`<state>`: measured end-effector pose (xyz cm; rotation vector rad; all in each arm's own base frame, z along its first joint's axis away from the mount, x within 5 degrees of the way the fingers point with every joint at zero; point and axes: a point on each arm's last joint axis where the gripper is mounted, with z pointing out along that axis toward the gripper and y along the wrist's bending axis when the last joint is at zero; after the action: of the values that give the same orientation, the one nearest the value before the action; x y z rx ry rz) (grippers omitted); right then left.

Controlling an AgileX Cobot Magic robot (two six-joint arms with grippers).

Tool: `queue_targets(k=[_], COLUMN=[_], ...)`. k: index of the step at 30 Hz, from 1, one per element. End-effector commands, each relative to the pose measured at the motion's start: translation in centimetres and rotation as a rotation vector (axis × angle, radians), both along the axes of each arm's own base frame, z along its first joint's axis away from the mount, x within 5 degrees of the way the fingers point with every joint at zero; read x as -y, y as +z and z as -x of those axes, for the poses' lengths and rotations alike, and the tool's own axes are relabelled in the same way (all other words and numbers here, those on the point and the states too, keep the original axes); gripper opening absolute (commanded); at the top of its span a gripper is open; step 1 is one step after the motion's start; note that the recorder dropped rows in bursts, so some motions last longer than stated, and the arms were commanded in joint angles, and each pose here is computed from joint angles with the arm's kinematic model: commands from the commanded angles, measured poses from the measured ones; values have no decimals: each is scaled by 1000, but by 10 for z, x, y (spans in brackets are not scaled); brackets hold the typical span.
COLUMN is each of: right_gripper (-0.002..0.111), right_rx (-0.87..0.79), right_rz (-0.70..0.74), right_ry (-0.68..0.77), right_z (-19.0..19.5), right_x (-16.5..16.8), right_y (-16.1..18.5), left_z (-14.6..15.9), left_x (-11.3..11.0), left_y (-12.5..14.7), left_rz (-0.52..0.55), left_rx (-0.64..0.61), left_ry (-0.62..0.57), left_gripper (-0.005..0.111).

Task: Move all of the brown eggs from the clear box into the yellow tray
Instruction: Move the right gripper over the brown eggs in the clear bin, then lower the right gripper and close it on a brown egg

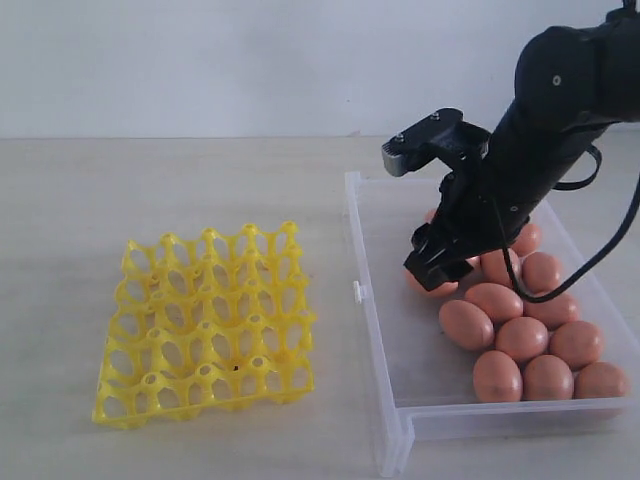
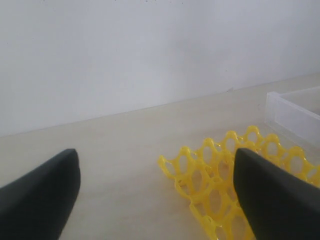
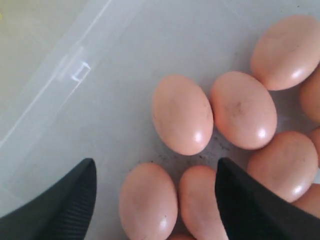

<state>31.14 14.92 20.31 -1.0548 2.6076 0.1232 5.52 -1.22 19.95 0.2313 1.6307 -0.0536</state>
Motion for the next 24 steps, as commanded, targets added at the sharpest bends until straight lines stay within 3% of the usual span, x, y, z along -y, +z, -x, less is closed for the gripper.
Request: queue_targets(k=[1, 9, 24], right_gripper=[61, 61, 61], right_rx=[7, -36, -83], right_rz=[-25, 21, 108], right_ry=[60, 192, 250], right_z=[-7, -17, -35], right_x=[-7, -13, -17], right_y=[1, -8, -34], left_z=[0, 0, 0], left_x=[0, 0, 0], left_y=[-1, -1, -1], left_rz=[14, 14, 14], left_rx=[-2, -2, -2], left_ry=[-6, -6, -6], left_gripper=[78, 78, 78])
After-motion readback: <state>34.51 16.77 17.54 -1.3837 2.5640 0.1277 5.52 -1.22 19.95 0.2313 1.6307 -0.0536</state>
